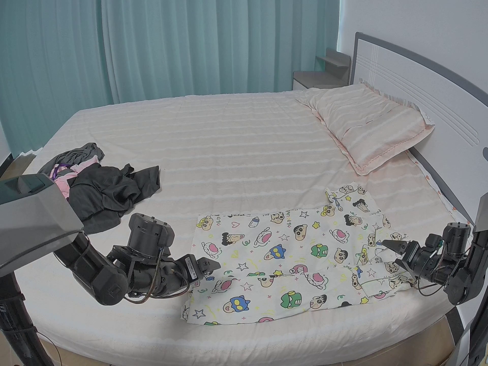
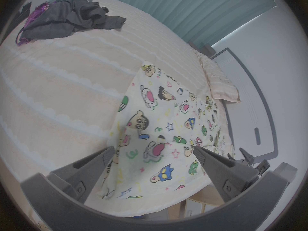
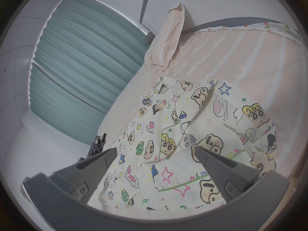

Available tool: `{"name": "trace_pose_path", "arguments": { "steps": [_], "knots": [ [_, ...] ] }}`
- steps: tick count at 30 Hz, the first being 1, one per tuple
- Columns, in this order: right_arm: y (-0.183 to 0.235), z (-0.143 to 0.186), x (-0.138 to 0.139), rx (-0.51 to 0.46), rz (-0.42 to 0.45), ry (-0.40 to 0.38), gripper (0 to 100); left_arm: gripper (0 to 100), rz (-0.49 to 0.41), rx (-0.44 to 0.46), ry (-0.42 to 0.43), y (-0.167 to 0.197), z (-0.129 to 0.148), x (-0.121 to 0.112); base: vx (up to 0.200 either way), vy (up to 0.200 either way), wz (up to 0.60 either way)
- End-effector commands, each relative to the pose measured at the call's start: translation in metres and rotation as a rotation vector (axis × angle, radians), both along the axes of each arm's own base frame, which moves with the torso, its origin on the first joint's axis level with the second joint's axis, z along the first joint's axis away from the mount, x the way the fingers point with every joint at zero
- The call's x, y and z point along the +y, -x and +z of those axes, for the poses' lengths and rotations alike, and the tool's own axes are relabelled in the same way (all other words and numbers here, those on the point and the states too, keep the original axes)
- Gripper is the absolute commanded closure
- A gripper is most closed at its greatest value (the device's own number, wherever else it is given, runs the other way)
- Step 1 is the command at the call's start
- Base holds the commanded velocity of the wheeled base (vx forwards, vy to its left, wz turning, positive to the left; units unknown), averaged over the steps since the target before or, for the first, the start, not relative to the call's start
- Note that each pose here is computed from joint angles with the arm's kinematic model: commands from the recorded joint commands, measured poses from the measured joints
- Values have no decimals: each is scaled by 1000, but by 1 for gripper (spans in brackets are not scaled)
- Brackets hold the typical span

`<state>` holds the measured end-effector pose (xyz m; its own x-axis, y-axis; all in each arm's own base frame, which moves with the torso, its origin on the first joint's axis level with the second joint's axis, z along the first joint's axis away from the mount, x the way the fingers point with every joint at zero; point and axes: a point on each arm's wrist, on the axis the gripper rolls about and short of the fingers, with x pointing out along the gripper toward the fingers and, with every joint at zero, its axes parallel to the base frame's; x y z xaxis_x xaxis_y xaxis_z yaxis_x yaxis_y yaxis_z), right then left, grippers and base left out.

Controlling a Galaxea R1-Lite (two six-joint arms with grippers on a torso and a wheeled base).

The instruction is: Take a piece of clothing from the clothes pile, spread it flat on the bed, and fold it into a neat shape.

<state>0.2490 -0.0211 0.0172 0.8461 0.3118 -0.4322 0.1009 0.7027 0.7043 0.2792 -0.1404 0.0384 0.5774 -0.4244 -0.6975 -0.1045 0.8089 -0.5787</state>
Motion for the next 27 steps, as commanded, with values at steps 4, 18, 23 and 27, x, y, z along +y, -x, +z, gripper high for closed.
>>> {"name": "trace_pose_path", "arguments": {
  "steps": [4, 18, 23, 27],
  "knots": [
    [0, 0, 0, 1, 0, 0, 0, 0, -19, 14, 11, -16, -14, -8, 0, 0, 0],
    [0, 0, 0, 1, -1, 0, 0, 0, -58, 21, -49, -33, -39, -13, 0, 0, 0],
    [0, 0, 0, 1, 0, 0, 0, 0, -56, 23, -51, -33, -40, -12, 0, 0, 0],
    [0, 0, 0, 1, -1, 0, 0, 0, -54, 29, -54, -31, -41, -11, 0, 0, 0]
  ]
}}
